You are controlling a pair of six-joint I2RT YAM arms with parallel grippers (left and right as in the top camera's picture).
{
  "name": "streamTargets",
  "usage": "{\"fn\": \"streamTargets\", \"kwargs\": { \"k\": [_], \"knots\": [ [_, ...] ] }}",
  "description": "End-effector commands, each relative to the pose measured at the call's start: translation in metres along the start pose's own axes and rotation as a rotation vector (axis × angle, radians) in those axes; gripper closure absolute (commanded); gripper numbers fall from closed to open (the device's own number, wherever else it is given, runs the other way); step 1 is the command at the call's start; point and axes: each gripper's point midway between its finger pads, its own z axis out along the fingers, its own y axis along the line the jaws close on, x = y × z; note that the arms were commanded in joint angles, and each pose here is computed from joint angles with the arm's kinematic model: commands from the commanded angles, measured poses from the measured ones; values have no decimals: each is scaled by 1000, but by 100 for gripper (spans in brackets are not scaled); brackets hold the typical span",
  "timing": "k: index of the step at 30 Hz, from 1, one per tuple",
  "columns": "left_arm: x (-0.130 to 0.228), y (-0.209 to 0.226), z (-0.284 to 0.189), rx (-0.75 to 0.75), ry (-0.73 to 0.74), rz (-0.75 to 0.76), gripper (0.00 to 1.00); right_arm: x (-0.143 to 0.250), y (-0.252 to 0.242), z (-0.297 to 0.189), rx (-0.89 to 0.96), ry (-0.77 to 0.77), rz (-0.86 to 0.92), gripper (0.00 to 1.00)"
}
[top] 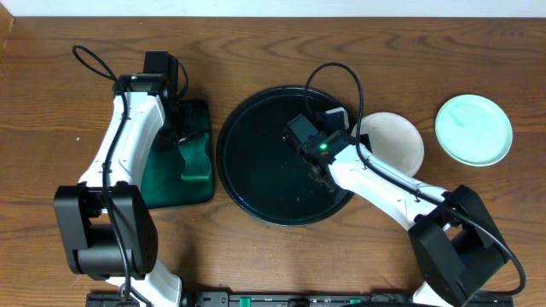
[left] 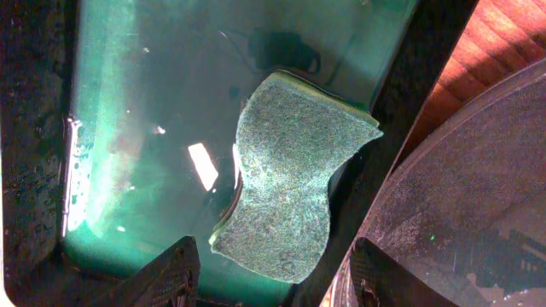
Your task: Clean dirty plates on tray and stack at the side
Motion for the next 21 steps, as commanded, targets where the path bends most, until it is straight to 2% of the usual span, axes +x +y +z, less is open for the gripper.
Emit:
{"fn": "streamTargets", "kwargs": {
  "k": [1, 11, 21],
  "knots": [
    [2, 5, 6, -16, 15, -1, 42, -4, 1, 3, 2, -6, -51, 14],
    [0, 4, 6, -14, 8, -1, 42, 9, 10, 24, 28, 42, -88, 12],
    [-4, 2, 6, -6, -8, -1, 42, 8, -7, 37, 192, 14, -141, 11]
  ]
}}
